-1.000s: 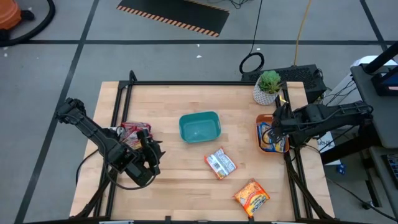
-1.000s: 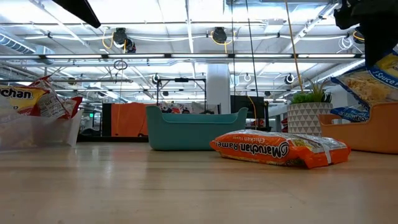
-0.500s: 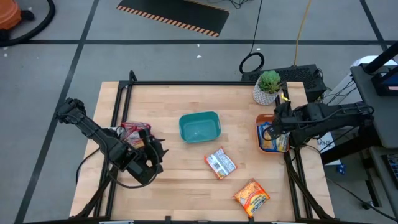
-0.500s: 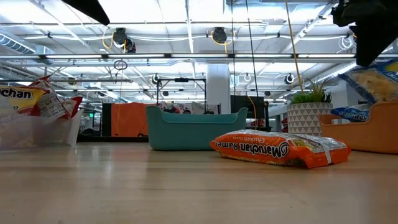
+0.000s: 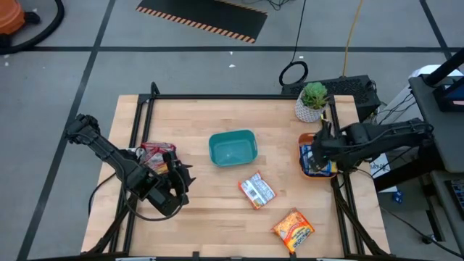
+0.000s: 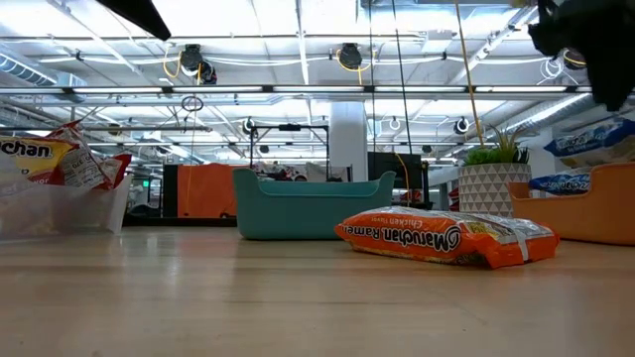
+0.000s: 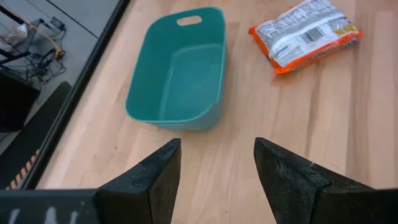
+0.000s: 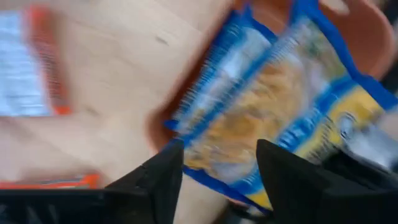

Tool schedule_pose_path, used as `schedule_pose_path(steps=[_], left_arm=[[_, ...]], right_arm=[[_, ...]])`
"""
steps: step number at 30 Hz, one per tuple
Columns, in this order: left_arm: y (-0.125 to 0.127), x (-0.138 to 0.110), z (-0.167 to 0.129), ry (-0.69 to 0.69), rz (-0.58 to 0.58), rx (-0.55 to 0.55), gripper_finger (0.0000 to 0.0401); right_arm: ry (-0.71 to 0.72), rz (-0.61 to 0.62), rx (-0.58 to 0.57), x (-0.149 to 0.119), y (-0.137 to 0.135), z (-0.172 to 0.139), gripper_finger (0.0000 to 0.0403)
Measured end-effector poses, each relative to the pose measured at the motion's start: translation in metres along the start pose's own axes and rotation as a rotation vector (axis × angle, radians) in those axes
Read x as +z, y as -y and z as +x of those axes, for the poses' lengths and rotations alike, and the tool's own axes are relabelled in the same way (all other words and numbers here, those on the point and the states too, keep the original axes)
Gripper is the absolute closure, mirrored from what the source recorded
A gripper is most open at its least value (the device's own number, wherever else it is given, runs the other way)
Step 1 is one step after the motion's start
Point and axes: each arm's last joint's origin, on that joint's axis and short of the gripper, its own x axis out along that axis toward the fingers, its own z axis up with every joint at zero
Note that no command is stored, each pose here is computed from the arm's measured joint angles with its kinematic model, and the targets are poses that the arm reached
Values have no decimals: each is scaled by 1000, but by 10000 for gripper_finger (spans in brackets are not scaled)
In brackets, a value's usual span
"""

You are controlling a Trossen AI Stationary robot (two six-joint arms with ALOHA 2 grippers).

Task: Sort Maruchan noodles
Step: Put the blue noodle pack into the orange bin, then put the top orange noodle pack into the green bin

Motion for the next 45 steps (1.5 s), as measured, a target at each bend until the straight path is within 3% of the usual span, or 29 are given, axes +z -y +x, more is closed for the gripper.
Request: schedule_pose_path(steps=[3, 9, 13, 16, 19, 25, 31, 36, 40, 45], left_arm=[[1, -1, -2, -3, -11, -10, 192], [6, -4, -6, 2, -21, -32, 192], [8, -6, -8, 6, -18, -41, 192], [8, -6, -9, 7, -18, -43, 192], [8, -6, -9, 7, -17, -42, 192], [6, -4, -7, 7, -19, -32, 192], [4, -2, -4, 6, -21, -19, 192], [3, -1, -3, 7, -17, -18, 192], [5, 0, -3, 21, -21, -31, 192], [9, 1, -3, 49, 7, -54, 192]], right_arm=[[-49, 25, -101, -3, 1, 4, 232], [-60, 54, -159, -4, 1, 17, 283], [-64, 99, -246, -8, 7, 38, 315], [-60, 101, -248, -11, 7, 58, 335], [-52, 78, -217, -11, 5, 67, 347], [-19, 101, -161, -7, 1, 53, 355], [83, 114, -88, 0, -6, 34, 355], [200, 76, 46, 8, -20, 30, 355], [354, -2, 202, 18, -38, 26, 355], [658, -185, 405, 34, -65, 11, 355]])
